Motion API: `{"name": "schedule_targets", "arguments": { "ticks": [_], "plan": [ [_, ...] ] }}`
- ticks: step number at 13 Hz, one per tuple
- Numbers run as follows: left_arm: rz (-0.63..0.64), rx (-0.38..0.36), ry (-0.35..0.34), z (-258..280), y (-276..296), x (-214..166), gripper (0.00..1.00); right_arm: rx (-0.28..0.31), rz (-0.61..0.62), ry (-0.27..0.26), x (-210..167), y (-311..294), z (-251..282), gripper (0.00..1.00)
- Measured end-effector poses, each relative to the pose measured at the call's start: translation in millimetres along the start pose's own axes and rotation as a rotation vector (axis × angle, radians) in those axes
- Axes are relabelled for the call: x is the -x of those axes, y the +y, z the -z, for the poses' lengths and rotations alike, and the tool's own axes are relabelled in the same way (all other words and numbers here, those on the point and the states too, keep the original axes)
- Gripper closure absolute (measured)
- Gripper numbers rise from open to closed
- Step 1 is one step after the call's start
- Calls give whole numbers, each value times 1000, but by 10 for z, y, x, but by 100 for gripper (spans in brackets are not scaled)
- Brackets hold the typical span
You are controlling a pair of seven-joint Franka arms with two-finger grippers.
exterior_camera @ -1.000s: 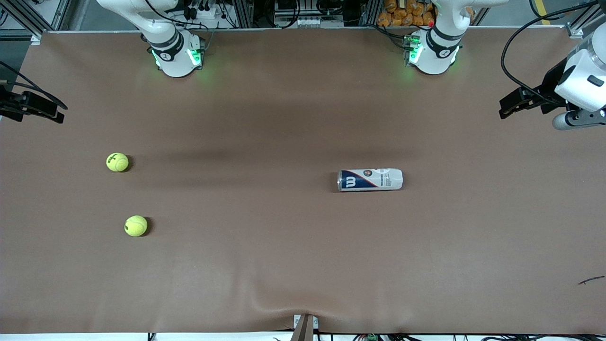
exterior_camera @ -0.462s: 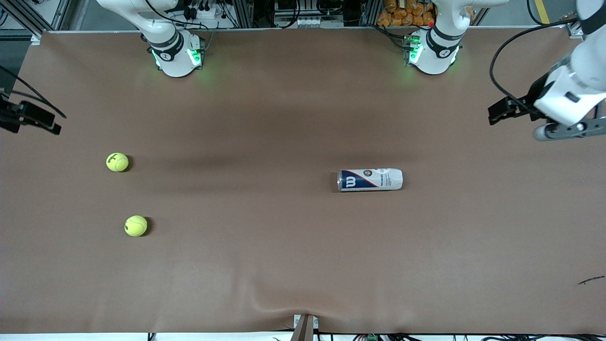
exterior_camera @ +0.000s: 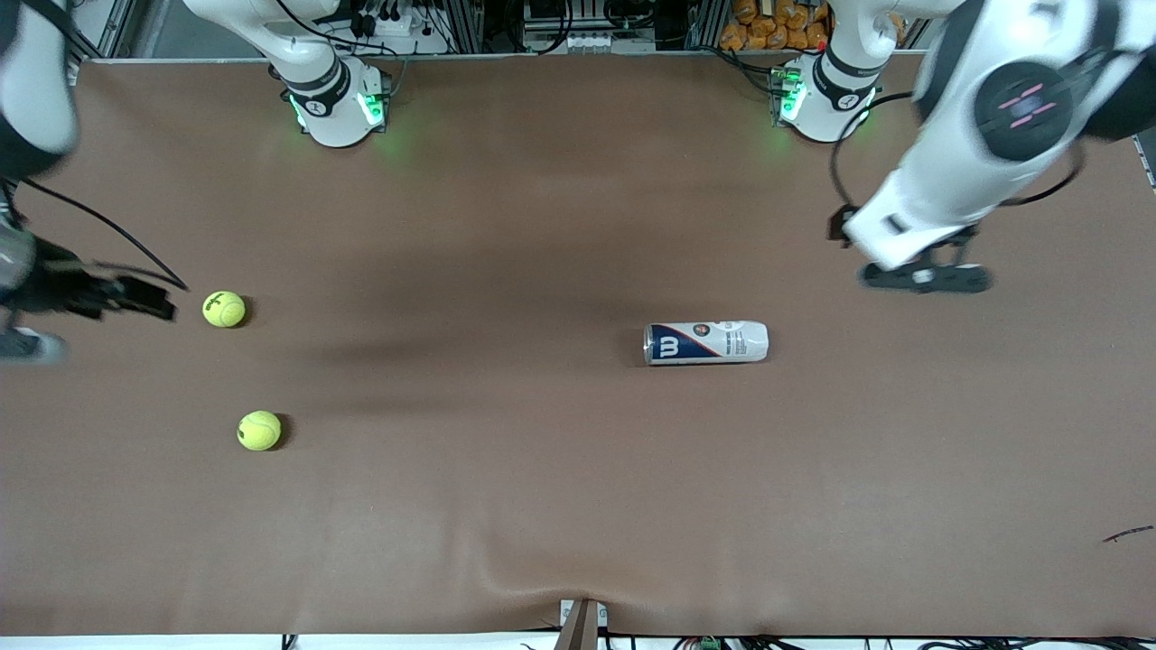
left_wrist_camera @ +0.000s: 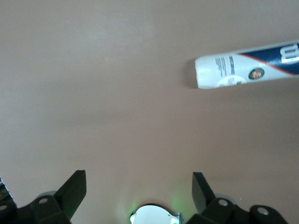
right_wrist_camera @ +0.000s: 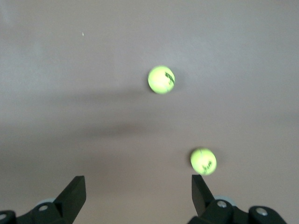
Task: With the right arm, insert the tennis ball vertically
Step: 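Reach the right gripper to a tennis ball while the left gripper reaches the can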
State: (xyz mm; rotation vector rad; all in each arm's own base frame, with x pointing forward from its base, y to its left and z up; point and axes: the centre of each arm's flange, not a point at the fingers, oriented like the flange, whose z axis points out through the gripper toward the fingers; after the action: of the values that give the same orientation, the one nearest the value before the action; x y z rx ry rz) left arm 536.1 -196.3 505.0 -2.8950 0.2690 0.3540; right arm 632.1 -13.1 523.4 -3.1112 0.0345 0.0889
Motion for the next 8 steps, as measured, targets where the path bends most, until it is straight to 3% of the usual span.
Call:
{"name": "schedule_targets", "arguments": {
  "ticks": [3,8],
  "plan": [
    [-119,-97,-24,-398,573,-214,0,6,14,3,-298,-110,-523,0],
    [-373,-156,4,-1000,1456,-478,0,18,-3,-91,-430,-9,-1130,0]
  ]
}}
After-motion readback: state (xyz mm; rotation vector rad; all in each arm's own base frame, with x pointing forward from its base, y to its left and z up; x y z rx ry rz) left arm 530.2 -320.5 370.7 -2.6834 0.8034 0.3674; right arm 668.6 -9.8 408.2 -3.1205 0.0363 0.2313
